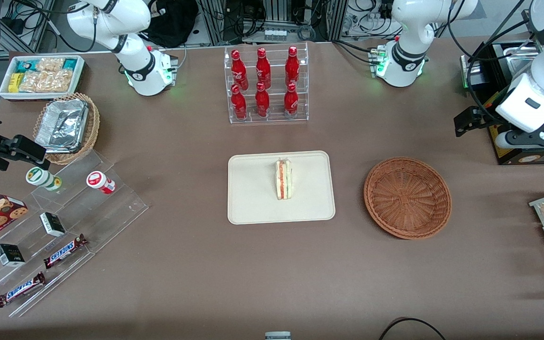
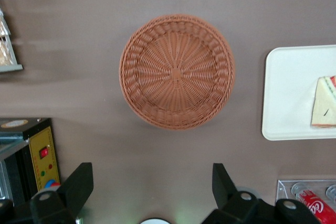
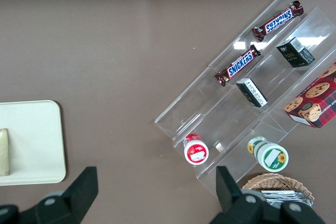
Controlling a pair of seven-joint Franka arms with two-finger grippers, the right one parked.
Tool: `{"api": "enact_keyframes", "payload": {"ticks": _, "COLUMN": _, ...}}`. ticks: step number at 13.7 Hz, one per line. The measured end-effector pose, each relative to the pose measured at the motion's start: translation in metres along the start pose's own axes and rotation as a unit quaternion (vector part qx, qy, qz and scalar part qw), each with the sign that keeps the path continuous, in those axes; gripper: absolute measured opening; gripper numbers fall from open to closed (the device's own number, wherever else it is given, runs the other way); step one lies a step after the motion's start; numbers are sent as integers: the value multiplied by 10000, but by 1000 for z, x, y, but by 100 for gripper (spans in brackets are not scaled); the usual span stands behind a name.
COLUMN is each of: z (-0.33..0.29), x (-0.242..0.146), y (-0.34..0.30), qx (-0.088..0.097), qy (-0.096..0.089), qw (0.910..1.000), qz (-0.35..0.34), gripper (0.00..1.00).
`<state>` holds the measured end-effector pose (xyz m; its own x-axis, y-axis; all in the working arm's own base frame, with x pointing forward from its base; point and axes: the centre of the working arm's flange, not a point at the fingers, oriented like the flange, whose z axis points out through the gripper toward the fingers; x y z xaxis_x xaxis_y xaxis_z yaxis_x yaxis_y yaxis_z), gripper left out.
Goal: Place sandwich from basket to tray
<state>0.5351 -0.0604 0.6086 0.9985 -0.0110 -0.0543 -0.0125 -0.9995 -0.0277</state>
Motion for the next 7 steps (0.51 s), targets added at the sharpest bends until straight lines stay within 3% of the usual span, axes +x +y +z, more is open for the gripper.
{"api": "enact_keyframes", "payload": {"ticks": 3, "z": -10, "x": 8, "y": -1, "qx": 47, "qy": 219, "qw": 9997, "qz": 2, "gripper": 100}}
{"api": "enact_keyframes", "payload": {"ticks": 7, "z": -11, "x": 17, "y": -6, "qx": 166, "qy": 243, "qw": 9996, "qz": -14, "gripper": 100}}
